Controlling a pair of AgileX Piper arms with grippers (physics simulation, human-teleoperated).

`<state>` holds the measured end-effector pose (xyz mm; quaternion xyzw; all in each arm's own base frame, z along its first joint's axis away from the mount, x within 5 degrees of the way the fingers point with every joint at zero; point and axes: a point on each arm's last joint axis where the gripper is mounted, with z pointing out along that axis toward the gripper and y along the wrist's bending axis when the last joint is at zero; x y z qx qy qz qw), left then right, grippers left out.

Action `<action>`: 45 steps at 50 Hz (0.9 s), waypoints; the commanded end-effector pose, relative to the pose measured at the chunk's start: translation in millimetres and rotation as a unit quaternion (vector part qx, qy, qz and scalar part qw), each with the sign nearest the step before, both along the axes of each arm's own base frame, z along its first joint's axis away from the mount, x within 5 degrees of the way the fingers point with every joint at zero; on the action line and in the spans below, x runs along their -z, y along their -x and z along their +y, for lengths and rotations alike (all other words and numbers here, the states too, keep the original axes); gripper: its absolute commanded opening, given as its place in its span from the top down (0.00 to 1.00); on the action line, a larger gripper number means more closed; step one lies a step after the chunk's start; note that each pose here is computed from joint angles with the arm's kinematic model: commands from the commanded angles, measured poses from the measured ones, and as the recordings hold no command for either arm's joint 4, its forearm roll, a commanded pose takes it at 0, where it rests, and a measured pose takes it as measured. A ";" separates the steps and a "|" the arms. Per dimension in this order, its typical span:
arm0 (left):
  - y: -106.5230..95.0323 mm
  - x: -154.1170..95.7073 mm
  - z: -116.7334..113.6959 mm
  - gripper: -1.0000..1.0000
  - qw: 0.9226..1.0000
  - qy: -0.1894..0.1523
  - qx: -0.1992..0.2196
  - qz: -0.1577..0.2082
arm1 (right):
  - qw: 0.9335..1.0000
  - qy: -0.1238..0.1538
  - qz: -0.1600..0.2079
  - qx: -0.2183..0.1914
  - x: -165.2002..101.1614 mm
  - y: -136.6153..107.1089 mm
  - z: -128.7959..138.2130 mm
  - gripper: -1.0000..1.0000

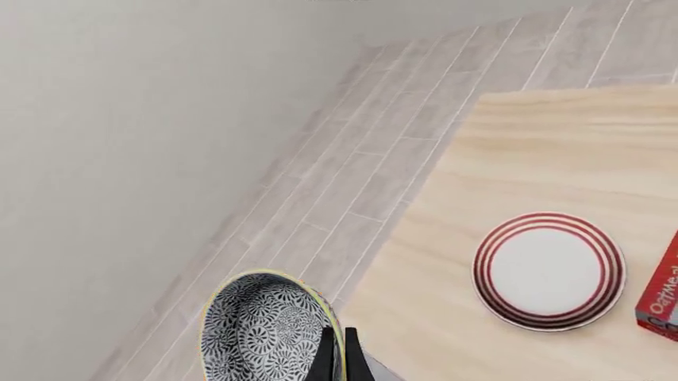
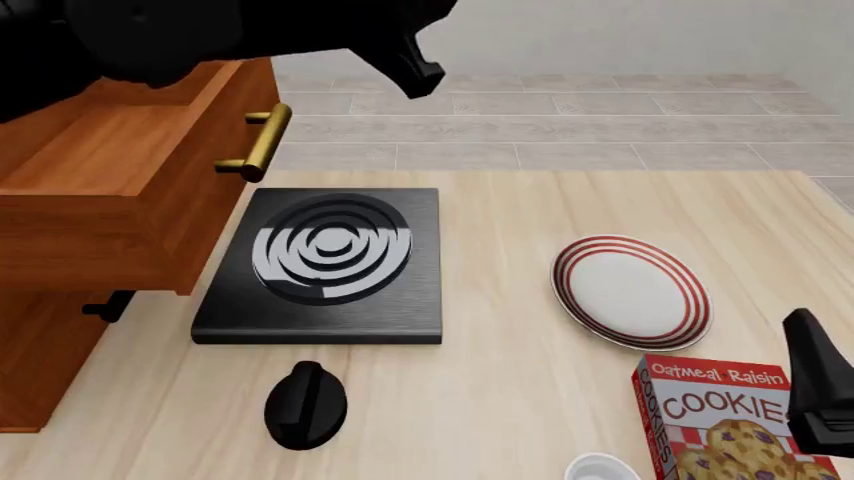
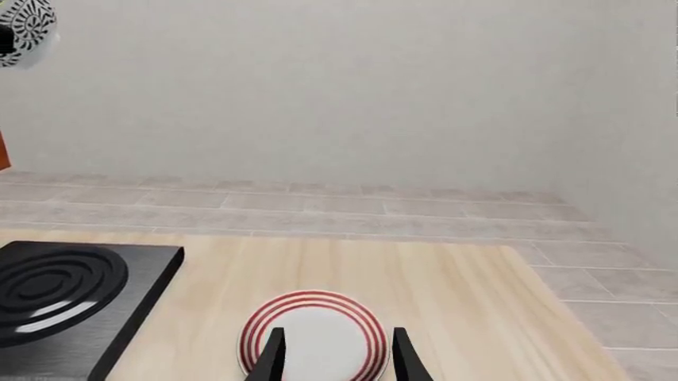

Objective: Pick the akita bowl in the top layer of the wooden cabinet and place it on the plate.

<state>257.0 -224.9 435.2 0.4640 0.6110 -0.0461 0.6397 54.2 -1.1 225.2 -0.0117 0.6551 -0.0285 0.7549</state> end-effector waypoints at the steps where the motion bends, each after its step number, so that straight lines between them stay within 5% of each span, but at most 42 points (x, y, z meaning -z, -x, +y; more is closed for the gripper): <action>1: 2.5 5.7 -12.7 1.00 1.000 -0.012 0.018 -0.012 | 1.000 0.000 -0.001 0.002 -0.4 0.1 -0.2 0.00; 45: 1.0 38.1 -63.6 1.00 0.996 -0.049 0.071 -0.015 | 1.000 0.001 -0.006 0.007 -2.1 0.4 -0.7 0.00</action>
